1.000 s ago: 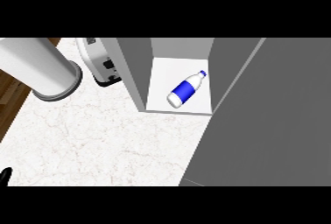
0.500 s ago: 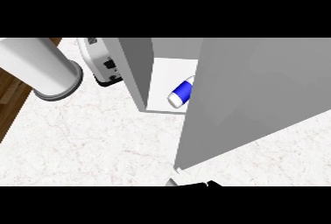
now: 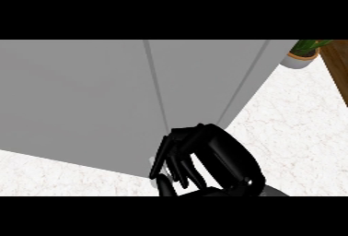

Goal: Pick up the bottled water, place it into the cabinet and close the cabinet

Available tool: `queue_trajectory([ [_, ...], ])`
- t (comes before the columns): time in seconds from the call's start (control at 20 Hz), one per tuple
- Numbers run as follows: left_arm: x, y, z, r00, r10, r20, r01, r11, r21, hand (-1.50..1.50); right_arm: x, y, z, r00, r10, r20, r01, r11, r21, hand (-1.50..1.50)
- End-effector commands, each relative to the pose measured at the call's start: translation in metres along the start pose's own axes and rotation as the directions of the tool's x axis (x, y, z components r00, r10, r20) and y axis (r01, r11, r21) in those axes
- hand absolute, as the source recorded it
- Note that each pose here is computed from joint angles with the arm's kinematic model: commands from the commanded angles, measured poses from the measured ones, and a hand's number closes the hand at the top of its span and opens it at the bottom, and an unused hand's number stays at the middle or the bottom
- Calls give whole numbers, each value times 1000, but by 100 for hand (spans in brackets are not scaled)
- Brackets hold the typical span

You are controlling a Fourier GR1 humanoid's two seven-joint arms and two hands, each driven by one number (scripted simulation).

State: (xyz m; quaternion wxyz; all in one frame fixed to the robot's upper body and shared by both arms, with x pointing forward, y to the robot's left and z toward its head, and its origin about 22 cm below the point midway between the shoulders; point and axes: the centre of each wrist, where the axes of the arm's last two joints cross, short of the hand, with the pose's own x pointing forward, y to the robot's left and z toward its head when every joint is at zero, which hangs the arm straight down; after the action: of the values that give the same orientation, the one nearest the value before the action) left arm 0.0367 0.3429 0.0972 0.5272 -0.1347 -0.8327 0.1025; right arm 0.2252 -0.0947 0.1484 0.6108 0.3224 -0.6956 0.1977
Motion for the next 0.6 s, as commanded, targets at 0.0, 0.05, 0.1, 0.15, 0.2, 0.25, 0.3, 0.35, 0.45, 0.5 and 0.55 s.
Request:
queue_trajectory([
  [0.0, -2, 9, 4, 1000, 10, 15, -10, 1000, 15, -150, 13, -29, -36, 997, -73, 32, 74, 997, -33, 150],
  [0.05, 16, 20, 13, 1000, 7, -3, -7, 1000, 2, -150, 2, -41, -30, 997, -71, 33, 73, 996, -56, 150],
  [0.1, 25, 2, 7, 1000, -15, 1, 15, 1000, 4, -150, 0, -44, -35, 997, -72, 20, 72, 997, -29, 150],
  [0.15, 29, 17, 9, 1000, 2, 26, -3, 1000, 11, -150, 3, -48, -51, 998, -63, 14, 64, 997, -38, 150],
  [0.2, 11, 22, 16, 1000, 13, 13, -13, 1000, 24, -150, 1, -60, -52, 998, -59, 22, 60, 998, -26, 150],
  [0.25, 24, 13, 21, 1000, 15, 5, -15, 1000, 8, -150, 18, -76, -52, 997, -69, 40, 71, 997, -37, 150],
  [0.3, 23, 10, 16, 1000, 8, 21, -8, 1000, 9, -150, 11, -79, -64, 998, -56, 7, 57, 998, -41, 150],
  [0.35, 39, 10, 10, 1000, -1, 16, 1, 1000, 1, -150, 12, -86, -66, 998, -61, -10, 60, 998, -31, 150],
  [0.45, 27, 11, 16, 1000, 2, 26, -3, 1000, 15, -150, 18, -115, -69, 999, -40, 0, 40, 999, -24, 150],
  [0.5, 43, 15, 18, 1000, -11, 21, 10, 1000, 16, -150, 26, -97, -86, 999, -36, -15, 35, 999, -38, 150],
  [0.55, 34, 33, 22, 1000, -19, 22, 19, 1000, 23, -150, 7, -113, -74, 999, -41, -19, 41, 999, -2, 150],
])
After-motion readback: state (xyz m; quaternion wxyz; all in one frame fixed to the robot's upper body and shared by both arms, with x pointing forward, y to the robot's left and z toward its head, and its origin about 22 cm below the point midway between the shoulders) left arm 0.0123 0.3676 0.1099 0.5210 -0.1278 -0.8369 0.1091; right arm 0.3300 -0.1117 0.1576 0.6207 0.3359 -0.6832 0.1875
